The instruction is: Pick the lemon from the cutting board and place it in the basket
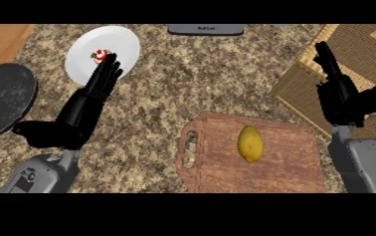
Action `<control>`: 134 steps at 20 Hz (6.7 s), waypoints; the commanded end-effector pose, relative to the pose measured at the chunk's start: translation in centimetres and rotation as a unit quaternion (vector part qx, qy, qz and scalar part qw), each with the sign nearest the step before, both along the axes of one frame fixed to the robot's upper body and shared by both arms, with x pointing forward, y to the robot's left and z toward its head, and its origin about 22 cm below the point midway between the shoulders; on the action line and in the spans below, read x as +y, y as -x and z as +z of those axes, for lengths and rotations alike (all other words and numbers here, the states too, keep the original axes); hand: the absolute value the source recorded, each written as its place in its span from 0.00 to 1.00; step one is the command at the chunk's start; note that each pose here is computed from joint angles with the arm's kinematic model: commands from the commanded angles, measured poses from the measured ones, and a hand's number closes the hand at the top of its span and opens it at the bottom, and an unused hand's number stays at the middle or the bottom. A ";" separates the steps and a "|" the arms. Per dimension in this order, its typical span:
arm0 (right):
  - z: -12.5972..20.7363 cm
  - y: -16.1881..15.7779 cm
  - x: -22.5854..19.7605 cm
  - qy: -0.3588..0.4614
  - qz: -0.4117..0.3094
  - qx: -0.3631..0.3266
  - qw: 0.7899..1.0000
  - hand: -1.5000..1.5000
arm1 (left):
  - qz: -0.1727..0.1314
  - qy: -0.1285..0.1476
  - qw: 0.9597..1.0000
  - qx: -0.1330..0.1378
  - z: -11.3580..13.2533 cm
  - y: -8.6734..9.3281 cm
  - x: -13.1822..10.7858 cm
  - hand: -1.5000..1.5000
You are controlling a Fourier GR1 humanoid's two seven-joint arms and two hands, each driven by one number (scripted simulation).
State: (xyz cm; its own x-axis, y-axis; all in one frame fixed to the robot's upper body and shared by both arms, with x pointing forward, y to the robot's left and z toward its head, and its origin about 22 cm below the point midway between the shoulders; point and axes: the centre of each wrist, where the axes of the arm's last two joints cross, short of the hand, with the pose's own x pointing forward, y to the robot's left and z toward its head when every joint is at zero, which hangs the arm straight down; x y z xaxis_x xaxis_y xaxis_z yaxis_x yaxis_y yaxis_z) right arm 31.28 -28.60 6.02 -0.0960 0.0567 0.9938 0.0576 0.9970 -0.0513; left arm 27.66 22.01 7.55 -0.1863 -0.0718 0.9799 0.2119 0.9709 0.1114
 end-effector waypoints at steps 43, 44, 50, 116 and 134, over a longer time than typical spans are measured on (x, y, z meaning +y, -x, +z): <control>23.3 3.7 9.4 0.529 0.175 0.149 0.817 0.00 | 0.171 -0.040 0.969 0.174 -3.3 -1.5 11.0 0.50; 23.6 4.8 7.3 0.514 0.172 0.134 0.830 0.00 | 0.170 -0.050 0.969 0.171 -3.6 -0.3 12.1 0.50; 22.4 8.7 4.7 0.457 0.146 0.107 0.871 0.00 | 0.164 -0.044 0.971 0.168 -3.9 -0.5 11.7 0.50; -6.3 6.8 8.7 0.487 0.190 0.112 0.845 1.00 | 0.161 -0.048 0.971 0.169 -3.0 -1.4 9.8 0.50; -5.1 5.9 20.4 0.488 0.058 0.191 0.850 1.00 | 0.141 -0.046 0.976 0.162 -4.0 -1.9 8.7 0.50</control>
State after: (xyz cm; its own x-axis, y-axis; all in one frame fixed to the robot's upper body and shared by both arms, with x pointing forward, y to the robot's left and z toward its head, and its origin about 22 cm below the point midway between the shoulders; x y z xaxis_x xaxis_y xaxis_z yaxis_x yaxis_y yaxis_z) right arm 25.68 -11.88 0.16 0.0140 0.9046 0.4260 -0.2939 0.4110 -0.8630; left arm 29.35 31.19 3.83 0.1823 -0.1656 0.9692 -0.0469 0.9831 0.1768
